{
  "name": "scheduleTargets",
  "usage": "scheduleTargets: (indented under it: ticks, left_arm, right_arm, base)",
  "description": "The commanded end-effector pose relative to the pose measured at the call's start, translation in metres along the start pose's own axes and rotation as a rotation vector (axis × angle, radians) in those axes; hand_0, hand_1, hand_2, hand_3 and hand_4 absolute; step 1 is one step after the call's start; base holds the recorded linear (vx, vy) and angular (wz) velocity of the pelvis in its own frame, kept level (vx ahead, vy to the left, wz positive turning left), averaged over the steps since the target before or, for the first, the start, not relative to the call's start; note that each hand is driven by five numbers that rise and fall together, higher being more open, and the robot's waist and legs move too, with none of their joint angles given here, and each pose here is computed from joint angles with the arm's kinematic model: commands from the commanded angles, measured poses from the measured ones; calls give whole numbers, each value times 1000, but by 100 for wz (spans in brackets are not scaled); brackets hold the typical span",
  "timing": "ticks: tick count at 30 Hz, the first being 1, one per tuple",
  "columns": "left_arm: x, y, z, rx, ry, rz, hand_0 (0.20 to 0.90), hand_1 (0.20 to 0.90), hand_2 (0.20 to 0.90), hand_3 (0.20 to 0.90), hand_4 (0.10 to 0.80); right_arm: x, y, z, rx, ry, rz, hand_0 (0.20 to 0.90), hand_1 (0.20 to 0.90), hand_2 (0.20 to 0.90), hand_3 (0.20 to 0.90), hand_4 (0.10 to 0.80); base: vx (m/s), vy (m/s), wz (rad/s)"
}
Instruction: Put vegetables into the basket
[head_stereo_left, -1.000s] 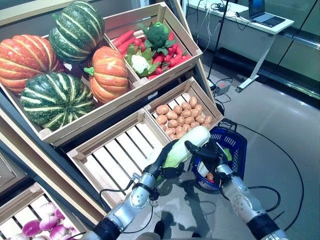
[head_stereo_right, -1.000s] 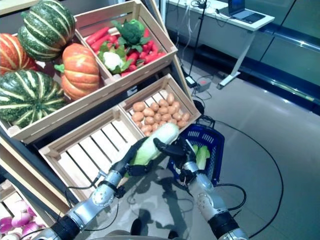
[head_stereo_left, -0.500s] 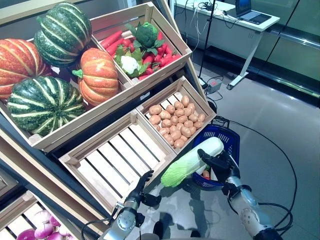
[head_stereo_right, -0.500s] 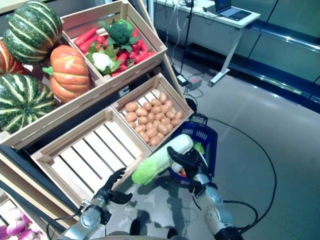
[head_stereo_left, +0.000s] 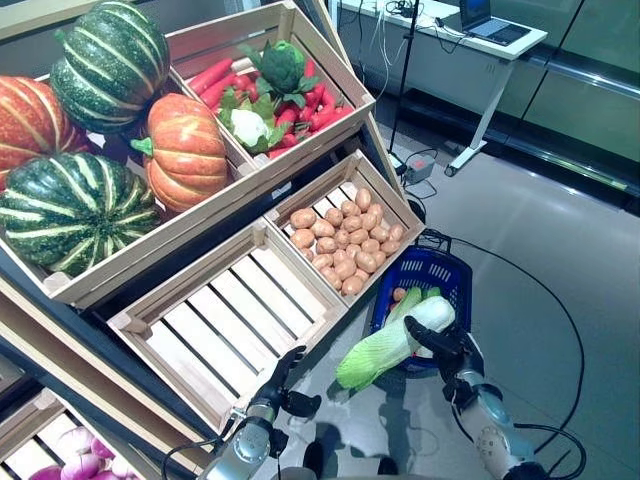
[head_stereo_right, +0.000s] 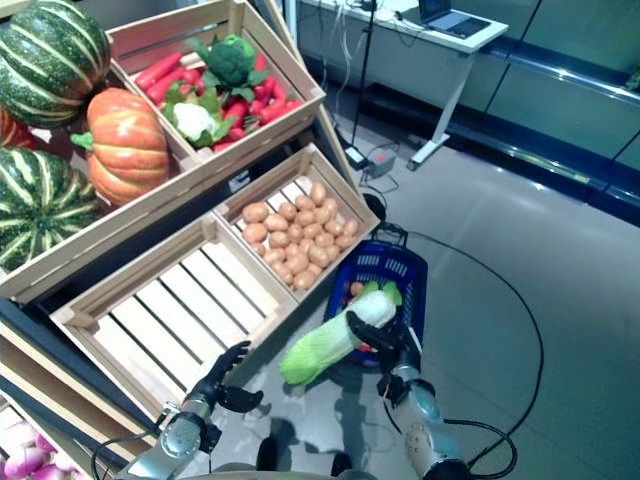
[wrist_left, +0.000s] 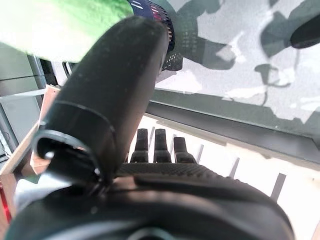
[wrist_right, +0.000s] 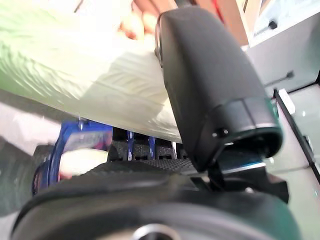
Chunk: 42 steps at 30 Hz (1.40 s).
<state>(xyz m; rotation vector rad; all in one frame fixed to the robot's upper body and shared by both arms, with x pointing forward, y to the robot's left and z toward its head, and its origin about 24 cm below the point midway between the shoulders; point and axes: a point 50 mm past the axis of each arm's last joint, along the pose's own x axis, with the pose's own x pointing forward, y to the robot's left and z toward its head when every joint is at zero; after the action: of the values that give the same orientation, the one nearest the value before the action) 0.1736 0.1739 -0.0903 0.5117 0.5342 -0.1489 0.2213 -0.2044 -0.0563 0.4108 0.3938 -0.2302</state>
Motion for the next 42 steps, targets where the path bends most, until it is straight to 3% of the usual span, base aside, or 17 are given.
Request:
scheduleTargets:
  ticks: [1, 14, 21, 42]
  left_arm:
    - [16, 12, 44, 26, -187, -1, 900, 900, 900, 900, 800]
    - [17, 28, 76, 30, -343, -49, 900, 900, 900, 900, 800]
    - [18, 33, 128, -8, -603, -9, 900, 900, 900, 900, 800]
    - [-12, 38, 155, -65, -860, 51, 900, 900, 900, 900, 800]
  right_arm:
    - [20, 13, 108, -11, -465, 14, 300, 300, 300, 300, 400]
    - [28, -7, 253, -155, -777, -233, 300, 300, 300, 300, 400]
    - [5, 2, 339, -64, -1025, -328, 300, 300, 300, 300, 400]
    - [-41, 21, 422, -171, -1238, -528, 300, 300, 300, 300, 400]
  base:
    - [55, -35, -2]
    - [28, -32, -3]
    - [-235, -1, -3]
    - [-81, -4, 7]
